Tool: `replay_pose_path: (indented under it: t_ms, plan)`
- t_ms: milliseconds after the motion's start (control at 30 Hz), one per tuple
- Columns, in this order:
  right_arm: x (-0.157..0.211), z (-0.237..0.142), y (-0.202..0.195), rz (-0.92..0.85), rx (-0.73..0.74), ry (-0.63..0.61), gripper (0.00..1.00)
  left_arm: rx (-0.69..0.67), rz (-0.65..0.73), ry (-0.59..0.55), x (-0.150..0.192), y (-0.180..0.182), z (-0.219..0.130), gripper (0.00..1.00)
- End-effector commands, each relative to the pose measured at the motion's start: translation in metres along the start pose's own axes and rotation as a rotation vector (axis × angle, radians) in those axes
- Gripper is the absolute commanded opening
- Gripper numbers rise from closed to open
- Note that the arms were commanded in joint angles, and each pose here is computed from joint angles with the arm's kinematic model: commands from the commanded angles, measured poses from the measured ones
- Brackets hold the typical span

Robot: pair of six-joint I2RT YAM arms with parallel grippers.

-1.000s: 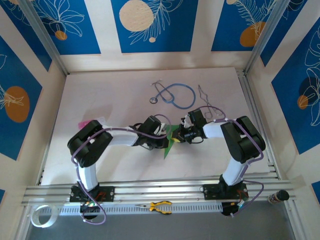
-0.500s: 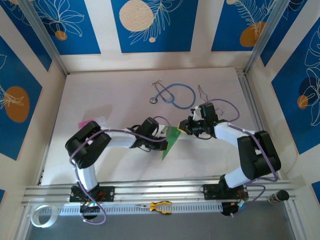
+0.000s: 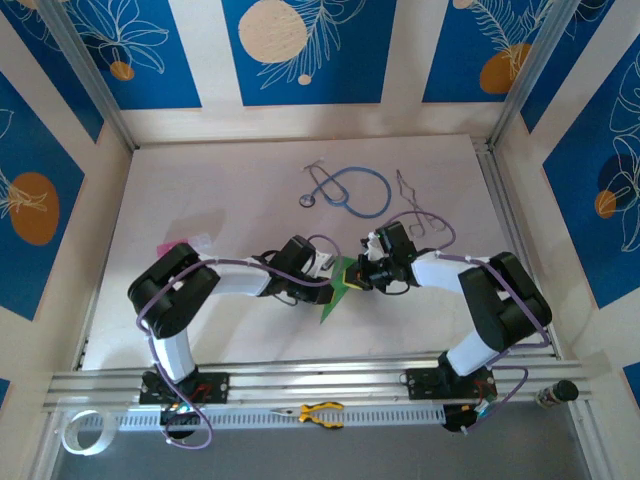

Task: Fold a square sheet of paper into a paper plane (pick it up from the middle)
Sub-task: Fold the wing for the fifth time at the center of the table.

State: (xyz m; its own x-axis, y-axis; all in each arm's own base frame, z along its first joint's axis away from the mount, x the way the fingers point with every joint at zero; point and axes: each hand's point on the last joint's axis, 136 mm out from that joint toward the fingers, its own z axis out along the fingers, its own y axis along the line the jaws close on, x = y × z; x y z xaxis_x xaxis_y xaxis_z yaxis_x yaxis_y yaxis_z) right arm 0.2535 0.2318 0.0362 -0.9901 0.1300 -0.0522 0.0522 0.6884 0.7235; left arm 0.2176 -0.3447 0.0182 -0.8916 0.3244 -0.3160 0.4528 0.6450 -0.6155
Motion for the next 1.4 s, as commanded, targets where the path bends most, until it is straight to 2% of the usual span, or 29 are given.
replay_pose_path:
  t_ms: [0, 233, 400, 733, 867, 967, 1067, 1233, 1367]
  plan:
    - [-0.006, 0.006, 0.001, -0.026, 0.013, 0.004, 0.06, -0.160, -0.122, 0.236, 0.074, 0.046, 0.002, 0.00]
    - [-0.014, 0.014, -0.012, 0.010, 0.034, -0.009, 0.06, -0.174, -0.123, 0.246, 0.077, 0.049, 0.002, 0.00]
    - [-0.025, 0.012, -0.035, 0.051, 0.118, -0.054, 0.06, -0.189, -0.122, 0.259, 0.080, 0.053, 0.002, 0.00]
    - [-0.050, -0.002, -0.042, 0.052, 0.120, -0.136, 0.06, -0.200, -0.126, 0.272, 0.084, 0.057, 0.004, 0.00]
    - [-0.060, -0.009, -0.055, 0.096, 0.162, -0.175, 0.06, -0.200, -0.123, 0.275, 0.085, 0.058, 0.004, 0.00]
    - [-0.068, -0.015, -0.057, 0.119, 0.140, -0.204, 0.06, -0.203, -0.125, 0.275, 0.086, 0.059, 0.004, 0.00]
    - [-0.076, -0.019, -0.057, 0.143, 0.126, -0.203, 0.06, -0.208, -0.126, 0.270, 0.086, 0.060, 0.004, 0.00]
    - [-0.084, -0.026, -0.069, 0.171, 0.205, -0.217, 0.06, -0.206, -0.127, 0.266, 0.086, 0.059, 0.003, 0.00]
    - [-0.087, -0.031, -0.063, 0.165, 0.167, -0.224, 0.06, -0.202, -0.126, 0.261, 0.083, 0.058, 0.003, 0.00]
